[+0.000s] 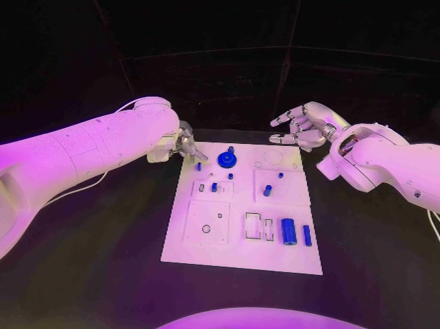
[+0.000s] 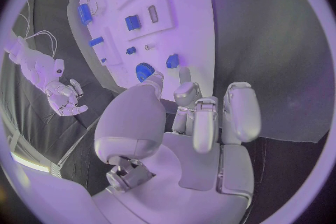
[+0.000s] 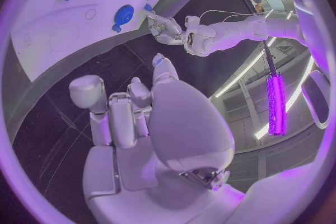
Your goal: Assemble the parts on the task board
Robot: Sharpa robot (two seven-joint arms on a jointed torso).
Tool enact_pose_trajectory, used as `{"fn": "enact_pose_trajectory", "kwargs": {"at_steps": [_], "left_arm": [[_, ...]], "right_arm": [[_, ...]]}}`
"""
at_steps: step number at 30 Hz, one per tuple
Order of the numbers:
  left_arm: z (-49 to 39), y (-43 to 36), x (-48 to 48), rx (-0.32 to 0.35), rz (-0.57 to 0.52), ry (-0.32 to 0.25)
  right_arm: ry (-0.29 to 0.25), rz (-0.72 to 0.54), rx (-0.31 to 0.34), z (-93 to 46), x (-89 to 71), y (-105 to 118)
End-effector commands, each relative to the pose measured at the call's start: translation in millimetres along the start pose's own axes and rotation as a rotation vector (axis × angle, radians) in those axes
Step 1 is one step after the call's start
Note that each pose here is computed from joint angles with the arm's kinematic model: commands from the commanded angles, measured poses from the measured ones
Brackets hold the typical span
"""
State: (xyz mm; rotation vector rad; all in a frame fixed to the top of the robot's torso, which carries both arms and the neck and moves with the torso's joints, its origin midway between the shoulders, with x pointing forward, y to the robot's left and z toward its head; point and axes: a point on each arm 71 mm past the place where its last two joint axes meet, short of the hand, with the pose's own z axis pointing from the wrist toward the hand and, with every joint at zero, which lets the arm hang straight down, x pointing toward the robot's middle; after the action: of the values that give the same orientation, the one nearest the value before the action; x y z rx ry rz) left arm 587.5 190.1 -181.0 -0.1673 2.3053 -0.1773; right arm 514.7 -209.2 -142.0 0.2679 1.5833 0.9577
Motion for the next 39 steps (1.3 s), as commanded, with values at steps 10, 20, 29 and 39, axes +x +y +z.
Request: {"fn": "enact_pose_trajectory", "kwargs": {"at_steps": [10, 20, 29, 39], "left_arm": [[3.5, -3.5, 6.5, -0.003, 0.024, 0.036], [4.4, -5.8, 7.6, -0.002, 0.027, 0.040], [5.2, -6.3, 7.6, -0.005, 0.026, 0.039], [5.9, -8.2, 9.9, -0.002, 0.028, 0.044]], "right_arm": [[0.007, 0.003, -0.010, 1.3, 0.7, 1.9], [0.008, 0.003, -0.011, 1.9, 1.4, 2.4], [0.009, 0.004, -0.013, 2.3, 1.7, 2.6], [0.010, 0.004, -0.014, 2.4, 2.0, 2.9]]}}
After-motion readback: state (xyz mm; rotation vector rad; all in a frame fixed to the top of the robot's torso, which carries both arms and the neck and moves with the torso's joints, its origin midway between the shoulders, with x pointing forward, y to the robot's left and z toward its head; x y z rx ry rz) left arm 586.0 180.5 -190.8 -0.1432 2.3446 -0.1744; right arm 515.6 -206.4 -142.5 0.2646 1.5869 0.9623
